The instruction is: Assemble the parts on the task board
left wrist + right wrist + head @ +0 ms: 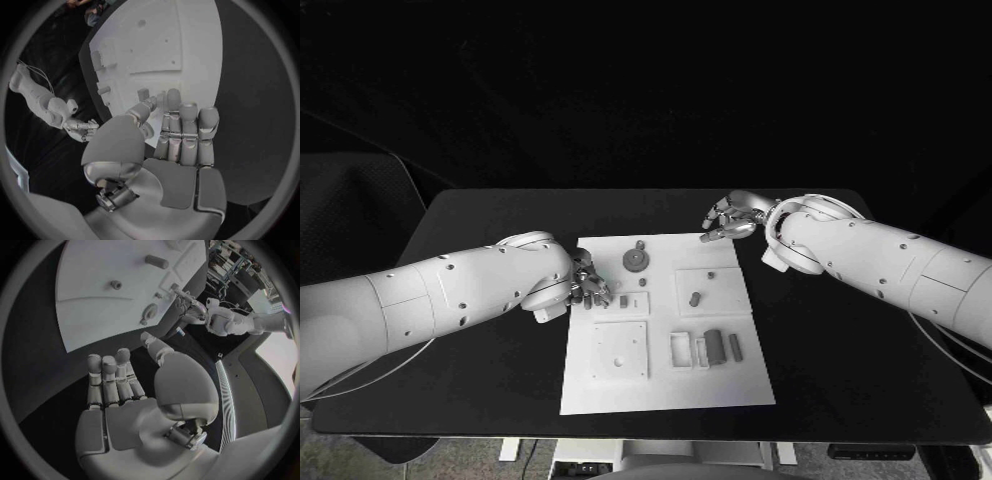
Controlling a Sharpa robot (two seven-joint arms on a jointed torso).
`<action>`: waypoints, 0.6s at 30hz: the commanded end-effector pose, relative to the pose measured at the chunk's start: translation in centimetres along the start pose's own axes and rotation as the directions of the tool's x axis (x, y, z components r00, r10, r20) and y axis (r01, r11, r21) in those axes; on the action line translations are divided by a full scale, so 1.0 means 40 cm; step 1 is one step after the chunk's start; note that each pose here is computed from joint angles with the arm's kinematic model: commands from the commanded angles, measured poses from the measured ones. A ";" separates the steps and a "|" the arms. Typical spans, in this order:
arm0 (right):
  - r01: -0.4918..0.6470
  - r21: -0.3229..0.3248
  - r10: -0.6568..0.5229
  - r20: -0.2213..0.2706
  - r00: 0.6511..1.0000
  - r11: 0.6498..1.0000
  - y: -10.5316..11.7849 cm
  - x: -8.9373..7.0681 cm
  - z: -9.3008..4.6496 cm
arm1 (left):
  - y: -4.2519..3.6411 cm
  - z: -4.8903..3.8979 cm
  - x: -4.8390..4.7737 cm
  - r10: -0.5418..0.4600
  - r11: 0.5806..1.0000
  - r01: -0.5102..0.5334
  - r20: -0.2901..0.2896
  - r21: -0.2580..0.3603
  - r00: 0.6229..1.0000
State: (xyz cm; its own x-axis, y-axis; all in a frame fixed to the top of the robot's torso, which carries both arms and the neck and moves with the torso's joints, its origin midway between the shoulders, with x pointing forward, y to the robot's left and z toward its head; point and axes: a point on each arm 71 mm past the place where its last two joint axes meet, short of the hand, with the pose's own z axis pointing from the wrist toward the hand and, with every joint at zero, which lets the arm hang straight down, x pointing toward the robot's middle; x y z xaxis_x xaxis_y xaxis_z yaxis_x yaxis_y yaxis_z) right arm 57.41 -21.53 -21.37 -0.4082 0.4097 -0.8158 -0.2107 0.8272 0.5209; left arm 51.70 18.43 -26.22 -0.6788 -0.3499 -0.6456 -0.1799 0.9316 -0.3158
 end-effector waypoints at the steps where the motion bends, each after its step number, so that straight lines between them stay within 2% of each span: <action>1: -0.002 -0.004 0.002 -0.017 1.000 1.000 0.002 0.004 0.000 | 0.001 0.002 0.010 0.017 1.000 -0.017 -0.023 -0.001 1.000; 18: -0.002 -0.003 0.002 -0.019 1.000 1.000 0.001 0.004 0.001 | 0.011 0.001 0.009 0.025 1.000 -0.025 -0.038 -0.007 0.999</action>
State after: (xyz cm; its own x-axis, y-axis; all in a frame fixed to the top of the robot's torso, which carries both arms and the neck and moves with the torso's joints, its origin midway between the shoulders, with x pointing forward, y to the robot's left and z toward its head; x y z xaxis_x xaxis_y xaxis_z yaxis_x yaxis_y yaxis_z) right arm 57.42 -21.52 -21.39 -0.4104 0.4088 -0.8151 -0.2103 0.8273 0.5208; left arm 51.66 18.67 -26.30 -0.6882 -0.3433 -0.6392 -0.1788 0.9341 -0.3091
